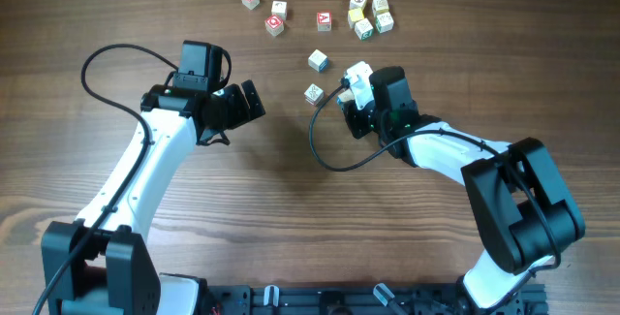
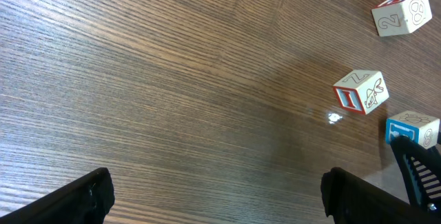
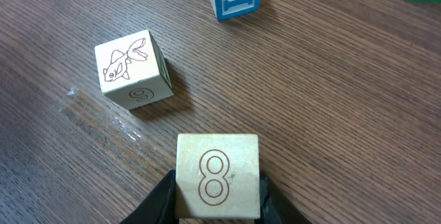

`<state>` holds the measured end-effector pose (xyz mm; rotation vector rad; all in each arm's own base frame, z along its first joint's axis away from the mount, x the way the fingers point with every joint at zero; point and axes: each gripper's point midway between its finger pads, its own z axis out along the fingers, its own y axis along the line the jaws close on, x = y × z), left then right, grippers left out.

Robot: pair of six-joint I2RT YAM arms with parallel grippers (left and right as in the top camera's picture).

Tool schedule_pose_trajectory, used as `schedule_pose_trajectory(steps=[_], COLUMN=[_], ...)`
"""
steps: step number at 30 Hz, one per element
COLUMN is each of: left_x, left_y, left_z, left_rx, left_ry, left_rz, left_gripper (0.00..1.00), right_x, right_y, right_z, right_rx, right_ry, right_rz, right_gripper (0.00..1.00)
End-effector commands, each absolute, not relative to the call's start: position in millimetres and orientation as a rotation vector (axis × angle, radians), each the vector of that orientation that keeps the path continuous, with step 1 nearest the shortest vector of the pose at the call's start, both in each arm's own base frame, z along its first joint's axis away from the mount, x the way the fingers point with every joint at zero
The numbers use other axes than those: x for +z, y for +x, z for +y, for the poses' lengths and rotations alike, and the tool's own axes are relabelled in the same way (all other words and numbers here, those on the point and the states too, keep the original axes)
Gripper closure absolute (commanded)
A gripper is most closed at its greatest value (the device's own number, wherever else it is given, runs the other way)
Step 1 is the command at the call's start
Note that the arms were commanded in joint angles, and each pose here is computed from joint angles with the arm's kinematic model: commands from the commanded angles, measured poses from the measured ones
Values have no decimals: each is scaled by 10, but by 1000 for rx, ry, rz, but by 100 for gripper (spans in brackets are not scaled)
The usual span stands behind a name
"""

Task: Form a circle

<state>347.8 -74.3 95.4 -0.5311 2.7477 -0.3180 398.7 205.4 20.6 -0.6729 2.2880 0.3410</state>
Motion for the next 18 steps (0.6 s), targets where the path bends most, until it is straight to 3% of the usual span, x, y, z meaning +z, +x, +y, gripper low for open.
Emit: schedule_pose_trajectory(steps=[1,18], left_x=[950,950], left_y=[3479,3479], left_z=[-705,-705], left_rx=[-299,-299], left_ry=[-515,-515], left_rz=[2748,2748], left_gripper=[0,0], right_x=[165,72], right_y=[3999,4000], right_z=[2095,2208], right_rx=[400,445], right_ry=[-613,-644], right_rz=[2316,2294], right_gripper=[87,86])
